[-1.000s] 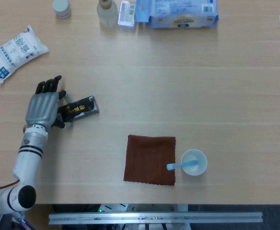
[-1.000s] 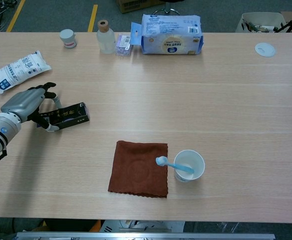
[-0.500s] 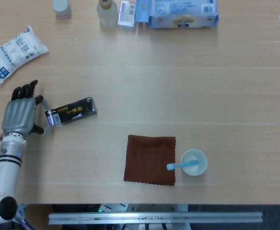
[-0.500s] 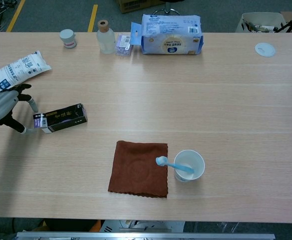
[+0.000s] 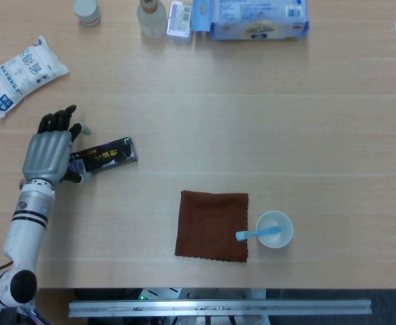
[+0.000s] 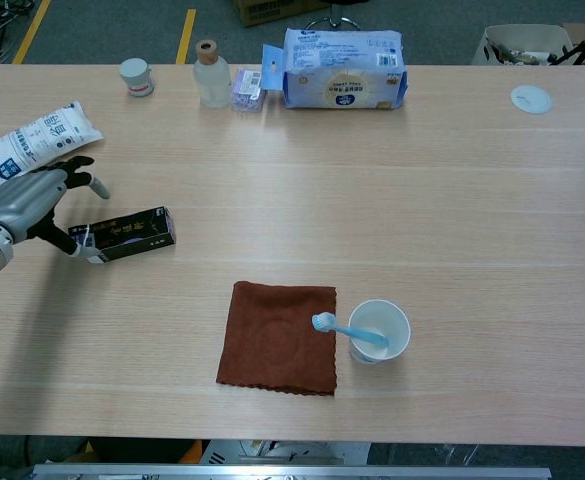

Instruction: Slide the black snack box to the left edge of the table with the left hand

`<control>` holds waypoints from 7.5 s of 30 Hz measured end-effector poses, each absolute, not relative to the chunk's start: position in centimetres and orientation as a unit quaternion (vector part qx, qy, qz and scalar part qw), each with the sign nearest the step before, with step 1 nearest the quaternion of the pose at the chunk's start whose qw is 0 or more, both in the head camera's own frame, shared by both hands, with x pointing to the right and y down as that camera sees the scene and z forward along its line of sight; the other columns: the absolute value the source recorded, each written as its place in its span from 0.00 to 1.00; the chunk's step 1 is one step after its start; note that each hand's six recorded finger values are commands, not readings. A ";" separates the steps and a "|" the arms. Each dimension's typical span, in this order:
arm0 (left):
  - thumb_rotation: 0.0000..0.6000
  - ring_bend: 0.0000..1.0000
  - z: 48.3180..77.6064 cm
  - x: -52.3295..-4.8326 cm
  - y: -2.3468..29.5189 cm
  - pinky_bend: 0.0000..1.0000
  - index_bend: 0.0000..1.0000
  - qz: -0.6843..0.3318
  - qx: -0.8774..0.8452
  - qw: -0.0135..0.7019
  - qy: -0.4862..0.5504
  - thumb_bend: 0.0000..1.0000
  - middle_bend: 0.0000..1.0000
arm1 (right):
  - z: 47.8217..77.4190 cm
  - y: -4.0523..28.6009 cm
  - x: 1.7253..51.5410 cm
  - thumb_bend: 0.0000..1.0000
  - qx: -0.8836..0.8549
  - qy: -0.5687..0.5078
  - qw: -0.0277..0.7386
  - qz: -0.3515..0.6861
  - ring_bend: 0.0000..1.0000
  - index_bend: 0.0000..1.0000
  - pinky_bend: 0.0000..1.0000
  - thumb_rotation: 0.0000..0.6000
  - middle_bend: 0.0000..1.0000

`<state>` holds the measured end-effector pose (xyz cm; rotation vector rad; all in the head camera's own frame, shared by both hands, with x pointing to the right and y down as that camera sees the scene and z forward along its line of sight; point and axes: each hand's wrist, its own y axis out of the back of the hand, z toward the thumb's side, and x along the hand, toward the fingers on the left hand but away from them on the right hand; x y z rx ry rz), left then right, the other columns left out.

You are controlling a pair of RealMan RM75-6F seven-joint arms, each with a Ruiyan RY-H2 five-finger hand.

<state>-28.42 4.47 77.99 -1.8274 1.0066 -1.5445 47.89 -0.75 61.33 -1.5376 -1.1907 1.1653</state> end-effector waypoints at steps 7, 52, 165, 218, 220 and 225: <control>1.00 0.00 78.8 -27.4 4.3 0.02 0.28 -0.575 -0.683 0.265 0.365 0.08 0.00 | 61.4 -0.7 48.1 0.21 -0.615 -0.476 0.421 0.467 0.13 0.14 0.37 1.00 0.15; 1.00 0.00 80.2 -30.6 4.4 0.02 0.47 -0.595 -0.660 0.235 0.393 0.08 0.00 | 61.6 -0.5 48.2 0.21 -0.615 -0.477 0.417 0.469 0.13 0.14 0.37 1.00 0.15; 1.00 0.00 69.5 -31.2 2.3 0.02 0.50 -0.467 -0.673 0.235 0.524 0.08 0.00 | 61.8 -0.2 48.2 0.21 -0.618 -0.482 0.411 0.466 0.13 0.14 0.37 1.00 0.15; 1.00 0.00 71.9 -34.9 6.3 0.03 0.20 -0.671 -0.621 0.273 0.299 0.08 0.03 | 61.9 -0.1 48.5 0.21 -0.617 -0.483 0.408 0.469 0.13 0.14 0.37 1.00 0.15; 1.00 0.01 71.3 -34.6 5.8 0.05 0.26 -0.649 -0.628 0.272 0.332 0.08 0.06 | 61.8 0.0 48.4 0.21 -0.617 -0.484 0.408 0.467 0.13 0.14 0.37 1.00 0.15; 1.00 0.07 68.7 -34.5 4.2 0.13 0.34 -0.548 -0.643 0.265 0.464 0.08 0.12 | 61.6 0.2 48.1 0.21 -0.619 -0.483 0.412 0.463 0.13 0.14 0.37 1.00 0.15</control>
